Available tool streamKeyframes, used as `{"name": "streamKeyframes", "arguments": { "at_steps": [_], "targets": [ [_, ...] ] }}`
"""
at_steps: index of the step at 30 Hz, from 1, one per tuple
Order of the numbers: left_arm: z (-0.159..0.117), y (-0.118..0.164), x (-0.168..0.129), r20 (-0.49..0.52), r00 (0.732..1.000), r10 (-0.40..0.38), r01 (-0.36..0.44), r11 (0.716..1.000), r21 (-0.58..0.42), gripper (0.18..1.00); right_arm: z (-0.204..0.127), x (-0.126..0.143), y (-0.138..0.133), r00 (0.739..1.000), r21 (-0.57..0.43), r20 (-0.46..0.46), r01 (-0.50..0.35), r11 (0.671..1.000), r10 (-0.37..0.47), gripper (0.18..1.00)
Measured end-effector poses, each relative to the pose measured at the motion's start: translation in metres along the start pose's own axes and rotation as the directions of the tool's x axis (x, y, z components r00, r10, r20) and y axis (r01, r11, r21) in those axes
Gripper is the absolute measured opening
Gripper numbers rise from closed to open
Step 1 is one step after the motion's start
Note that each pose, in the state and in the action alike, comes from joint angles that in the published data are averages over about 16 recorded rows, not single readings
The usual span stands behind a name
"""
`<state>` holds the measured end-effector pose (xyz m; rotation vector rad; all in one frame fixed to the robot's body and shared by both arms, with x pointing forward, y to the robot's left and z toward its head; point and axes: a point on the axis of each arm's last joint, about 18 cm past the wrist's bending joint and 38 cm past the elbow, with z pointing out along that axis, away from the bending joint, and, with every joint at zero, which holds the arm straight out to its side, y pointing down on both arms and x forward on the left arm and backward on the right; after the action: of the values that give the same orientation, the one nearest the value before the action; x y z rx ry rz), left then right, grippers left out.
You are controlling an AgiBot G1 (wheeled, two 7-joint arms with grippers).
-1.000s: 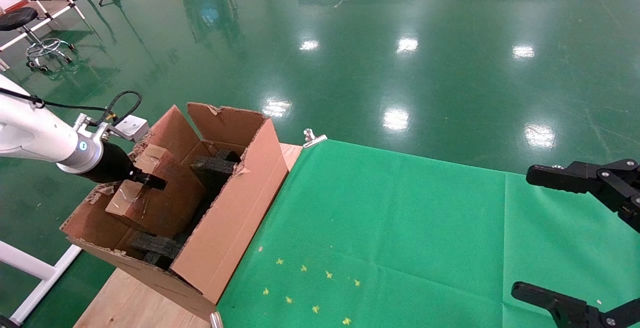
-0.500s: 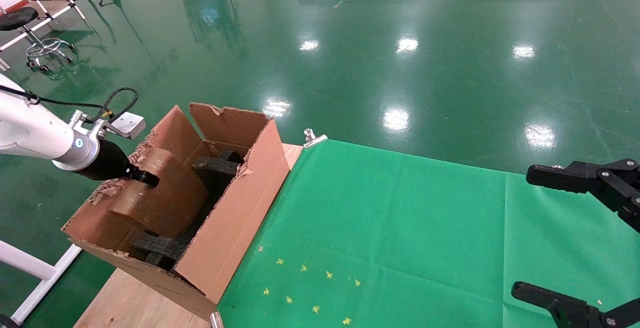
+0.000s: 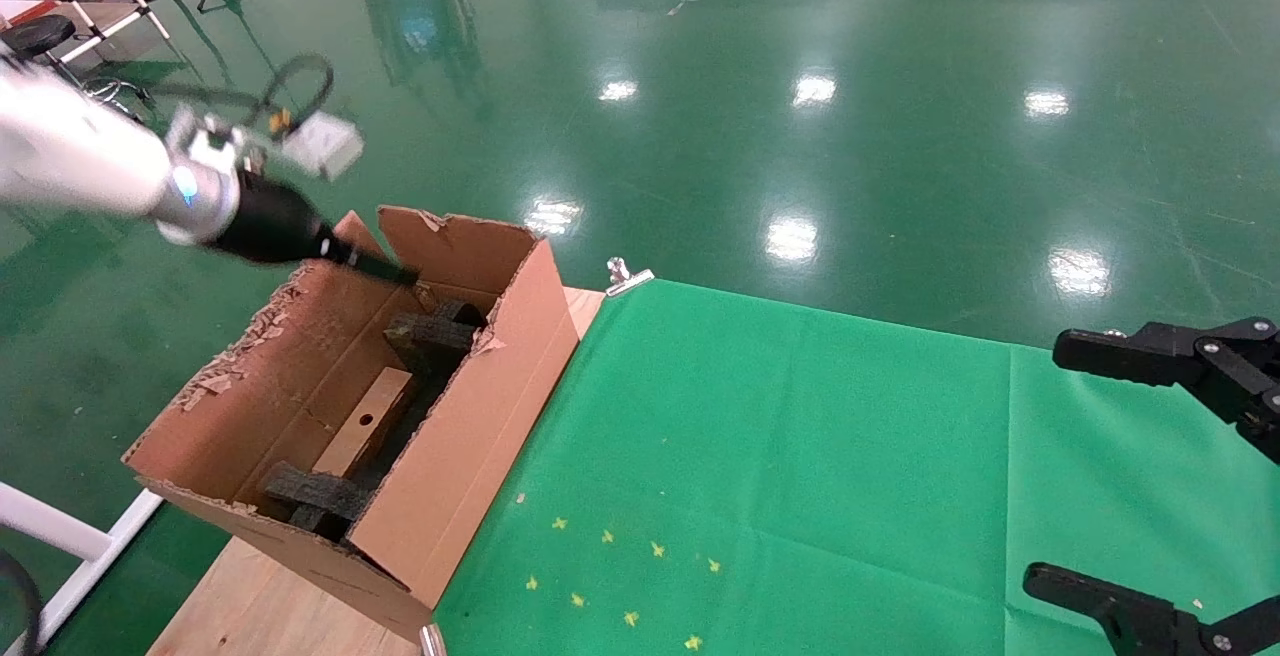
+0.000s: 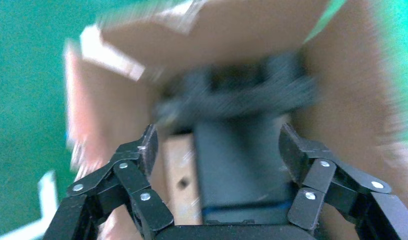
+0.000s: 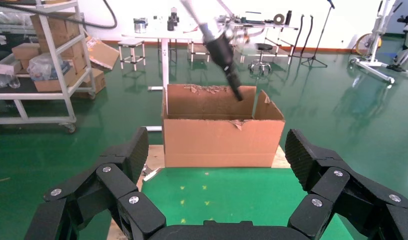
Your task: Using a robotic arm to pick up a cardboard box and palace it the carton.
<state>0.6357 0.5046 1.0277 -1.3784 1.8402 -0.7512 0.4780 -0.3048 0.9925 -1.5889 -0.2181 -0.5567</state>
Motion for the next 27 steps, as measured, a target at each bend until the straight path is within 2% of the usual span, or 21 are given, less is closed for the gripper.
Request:
{"name": "streamKeyframes", "arguments": {
  "at_steps": [6, 11, 20, 27],
  "targets": [
    [-0.036, -0.019, 0.027, -0.155, 0.985, 0.073, -0.066, 0.996, 0.052, 0.897, 0.0, 0.0, 0.0, 1.0, 0.0, 0.0, 0.0, 1.0, 0.0, 1.001],
    [-0.049, -0.022, 0.038, -0.216, 0.971, 0.106, -0.095, 0.994, 0.062, 0.956, 0.0, 0.0, 0.0, 1.0, 0.0, -0.001, 0.0, 1.0, 0.0, 1.001],
    [-0.041, -0.022, 0.052, -0.267, 0.951, 0.155, -0.13, 0.986, 0.109, 0.994, 0.0, 0.0, 0.0, 1.0, 0.001, -0.001, 0.0, 1.0, 0.0, 1.001],
    [-0.029, -0.021, 0.076, -0.344, 0.908, 0.239, -0.177, 0.963, 0.202, 1.001, 0.0, 0.0, 0.0, 1.0, 0.001, -0.001, 0.0, 1.0, 0.0, 1.001]
  ]
}}
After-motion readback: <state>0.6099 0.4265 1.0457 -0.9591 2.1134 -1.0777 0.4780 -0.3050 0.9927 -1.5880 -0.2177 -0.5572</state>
